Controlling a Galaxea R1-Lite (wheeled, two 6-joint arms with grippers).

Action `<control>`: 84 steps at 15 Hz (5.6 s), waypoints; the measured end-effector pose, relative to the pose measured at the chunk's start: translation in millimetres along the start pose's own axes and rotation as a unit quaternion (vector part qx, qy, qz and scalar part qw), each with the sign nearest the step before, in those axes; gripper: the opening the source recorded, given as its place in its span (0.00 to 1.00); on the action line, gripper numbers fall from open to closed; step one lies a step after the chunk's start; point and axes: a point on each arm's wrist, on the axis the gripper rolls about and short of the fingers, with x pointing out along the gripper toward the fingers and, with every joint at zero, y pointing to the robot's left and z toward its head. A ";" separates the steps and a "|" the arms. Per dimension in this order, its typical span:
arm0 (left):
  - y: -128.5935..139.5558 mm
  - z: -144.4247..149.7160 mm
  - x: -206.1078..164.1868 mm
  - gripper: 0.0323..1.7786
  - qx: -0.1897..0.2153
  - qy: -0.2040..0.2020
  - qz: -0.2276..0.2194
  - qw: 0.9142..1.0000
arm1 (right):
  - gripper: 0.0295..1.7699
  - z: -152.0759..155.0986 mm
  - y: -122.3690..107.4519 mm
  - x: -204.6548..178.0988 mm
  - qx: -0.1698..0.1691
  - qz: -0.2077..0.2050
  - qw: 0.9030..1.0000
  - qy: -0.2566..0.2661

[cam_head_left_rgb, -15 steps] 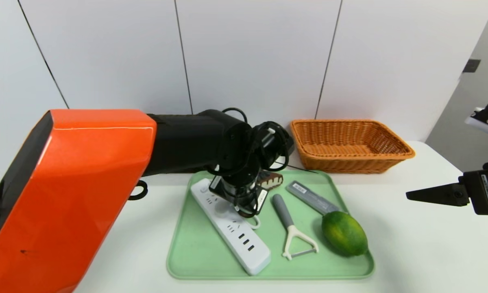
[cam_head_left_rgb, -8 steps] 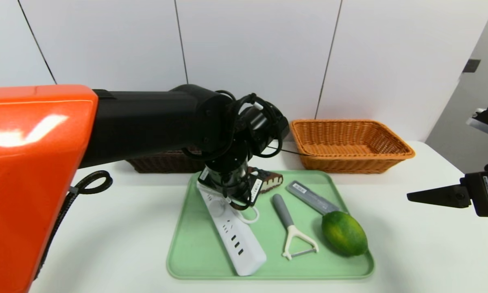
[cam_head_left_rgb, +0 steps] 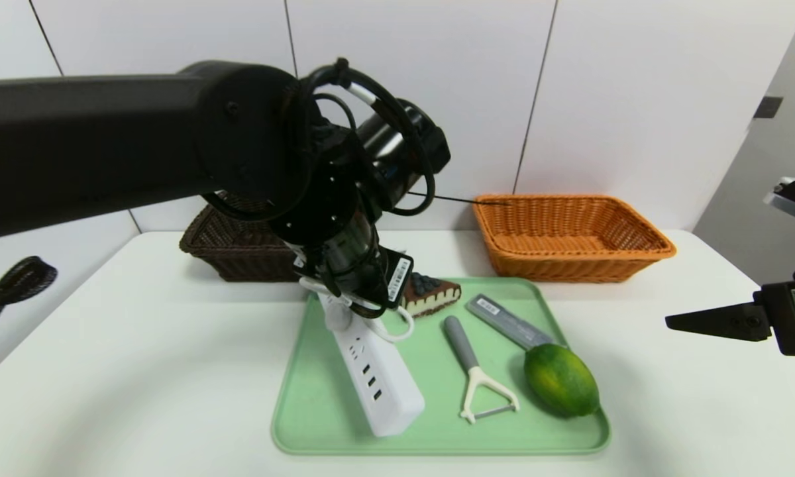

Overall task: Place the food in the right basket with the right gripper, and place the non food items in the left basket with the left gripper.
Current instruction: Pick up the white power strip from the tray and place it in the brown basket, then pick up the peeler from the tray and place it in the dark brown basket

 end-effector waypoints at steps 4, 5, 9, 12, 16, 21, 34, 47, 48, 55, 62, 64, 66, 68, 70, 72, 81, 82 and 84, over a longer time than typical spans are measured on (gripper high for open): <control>17.5 1.5 -47.5 0.13 -0.017 -0.053 -0.017 0.998 | 0.96 -0.9 0.8 -2.5 -0.001 -0.001 1.000 -0.004; 24.6 2.5 -58.2 0.13 -0.026 -0.069 -0.019 0.997 | 0.96 -1.3 0.9 -2.7 -0.001 0.000 1.000 -0.004; 59.9 12.5 -82.7 0.13 -0.073 -0.134 -0.005 0.988 | 0.96 -2.5 1.5 -4.1 -0.002 0.000 1.000 -0.005; 85.0 27.0 -91.7 0.13 -0.104 -0.203 0.009 0.974 | 0.96 -3.7 1.7 -4.3 -0.003 0.000 1.000 -0.004; 119.5 56.6 -72.9 0.13 -0.173 -0.289 0.040 0.941 | 0.96 -3.5 1.8 -4.4 -0.006 -0.001 1.000 -0.005; 158.0 81.7 -18.3 0.12 -0.260 -0.333 0.071 0.903 | 0.96 -3.6 1.7 -4.4 -0.006 -0.004 1.000 -0.004; 194.6 72.1 72.2 0.12 -0.345 -0.243 0.082 0.903 | 0.96 -4.6 2.1 -5.3 -0.007 -0.005 1.000 -0.004; 194.4 70.5 75.4 0.52 -0.351 -0.235 0.083 0.902 | 0.96 -4.3 2.2 -5.6 -0.007 -0.003 1.000 -0.006; 194.4 70.6 74.9 0.57 -0.352 -0.236 0.083 0.902 | 0.96 -4.2 2.2 -5.6 -0.007 -0.003 1.000 -0.006; 183.4 71.8 51.0 0.80 -0.341 -0.244 0.073 0.905 | 0.96 -4.6 2.4 -6.5 -0.006 -0.005 1.000 -0.007; 106.9 57.9 1.0 0.89 -0.276 -0.194 0.006 0.941 | 0.96 -7.3 2.4 -5.7 -0.001 -0.003 1.000 -0.003; 78.7 49.7 -14.5 0.91 -0.246 -0.176 -0.021 0.953 | 0.96 -8.2 2.4 -5.6 0.000 -0.003 1.000 -0.002; 53.7 39.5 -27.9 0.92 -0.216 -0.155 -0.046 0.963 | 0.96 -9.1 2.5 -6.3 0.000 -0.004 1.000 -0.002; 34.9 28.2 -36.6 0.93 -0.187 -0.128 -0.061 0.972 | 0.96 -9.5 1.3 -7.2 0.002 -0.006 1.000 -0.004; 15.2 13.7 -39.4 0.93 -0.157 -0.094 -0.070 0.981 | 0.96 -9.9 0.5 -7.4 0.004 -0.007 1.000 -0.004; -4.3 4.4 -39.7 0.94 -0.155 -0.076 -0.087 0.981 | 0.96 -10.1 0.2 -7.3 0.005 -0.007 1.000 -0.004; -71.1 -16.3 12.0 0.95 -0.198 -0.025 -0.049 0.979 | 0.96 -17.8 -1.2 -1.0 0.011 -0.006 1.000 0.014; -74.9 -16.4 17.4 0.95 -0.194 -0.028 -0.040 0.980 | 0.96 -17.8 -1.3 -1.1 0.011 -0.006 1.000 0.014; -79.4 -16.5 23.6 0.95 -0.176 -0.027 -0.035 0.983 | 0.96 -17.7 -1.6 -0.3 0.009 -0.007 1.000 0.009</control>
